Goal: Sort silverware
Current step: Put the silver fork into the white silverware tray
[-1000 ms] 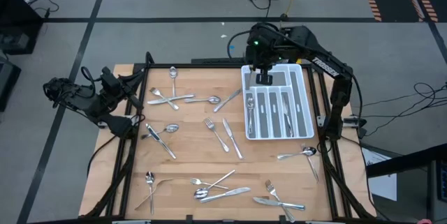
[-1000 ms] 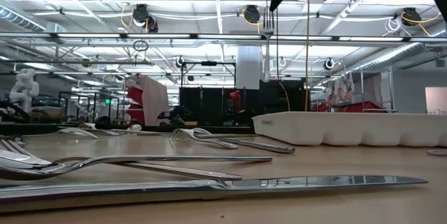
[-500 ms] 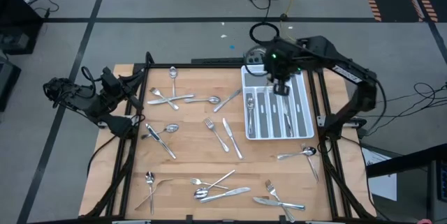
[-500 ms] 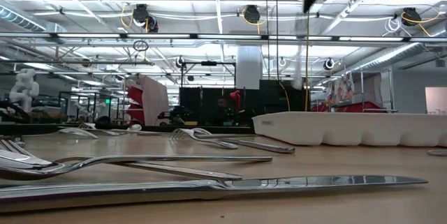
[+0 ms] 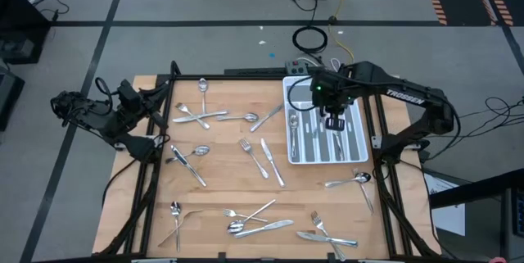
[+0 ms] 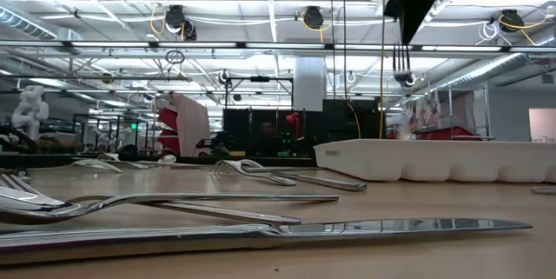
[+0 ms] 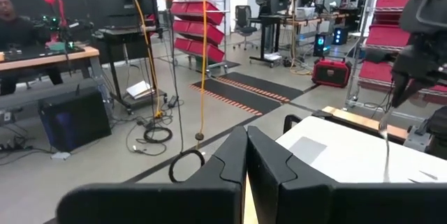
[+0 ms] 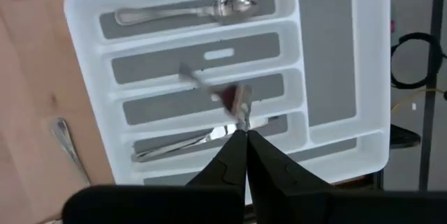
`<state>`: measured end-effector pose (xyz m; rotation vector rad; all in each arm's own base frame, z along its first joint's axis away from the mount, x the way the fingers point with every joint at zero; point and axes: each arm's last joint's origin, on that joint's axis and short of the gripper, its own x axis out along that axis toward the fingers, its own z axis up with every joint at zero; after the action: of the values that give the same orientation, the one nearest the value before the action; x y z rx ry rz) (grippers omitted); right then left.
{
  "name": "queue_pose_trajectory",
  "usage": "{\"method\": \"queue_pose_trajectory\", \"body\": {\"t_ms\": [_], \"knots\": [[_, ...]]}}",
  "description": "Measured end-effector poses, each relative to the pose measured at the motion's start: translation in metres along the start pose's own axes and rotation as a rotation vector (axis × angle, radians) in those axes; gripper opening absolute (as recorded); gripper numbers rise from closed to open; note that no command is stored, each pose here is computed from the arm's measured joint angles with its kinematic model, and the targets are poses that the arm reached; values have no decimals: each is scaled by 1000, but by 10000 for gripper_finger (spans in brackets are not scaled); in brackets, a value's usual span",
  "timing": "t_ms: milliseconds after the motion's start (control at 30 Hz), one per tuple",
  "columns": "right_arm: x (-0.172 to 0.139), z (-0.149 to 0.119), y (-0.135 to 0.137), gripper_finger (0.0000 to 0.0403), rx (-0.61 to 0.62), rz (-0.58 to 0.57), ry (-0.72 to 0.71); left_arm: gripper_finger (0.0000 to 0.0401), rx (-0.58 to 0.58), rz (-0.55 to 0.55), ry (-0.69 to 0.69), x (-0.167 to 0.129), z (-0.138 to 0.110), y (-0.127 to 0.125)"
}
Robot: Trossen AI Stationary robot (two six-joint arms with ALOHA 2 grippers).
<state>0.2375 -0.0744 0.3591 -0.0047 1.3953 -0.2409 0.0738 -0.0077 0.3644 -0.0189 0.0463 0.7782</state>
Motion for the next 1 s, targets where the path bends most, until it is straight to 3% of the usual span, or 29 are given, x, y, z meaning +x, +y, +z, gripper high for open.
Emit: {"method": "queue_pose_trajectory", "body": {"t_ms": [400,500,667,800,867,1000], "knots": [[7,4,21,0,-48,31,-16,15,4,1,1,0,0,0],[7,9,20,0,-36,-11,-59,15,7,1,2,0,0,0],[8,7,3,6,147,-188,-50,15,10,1,3,0,-1,0],[17,-5,-15,40,314,-201,47,15,10,2,3,0,-1,0],[27,-12,-23,68,369,-183,81,15,10,1,3,0,-1,0],[60,-28,-35,132,566,-40,167,15,10,2,3,0,-1,0]]}}
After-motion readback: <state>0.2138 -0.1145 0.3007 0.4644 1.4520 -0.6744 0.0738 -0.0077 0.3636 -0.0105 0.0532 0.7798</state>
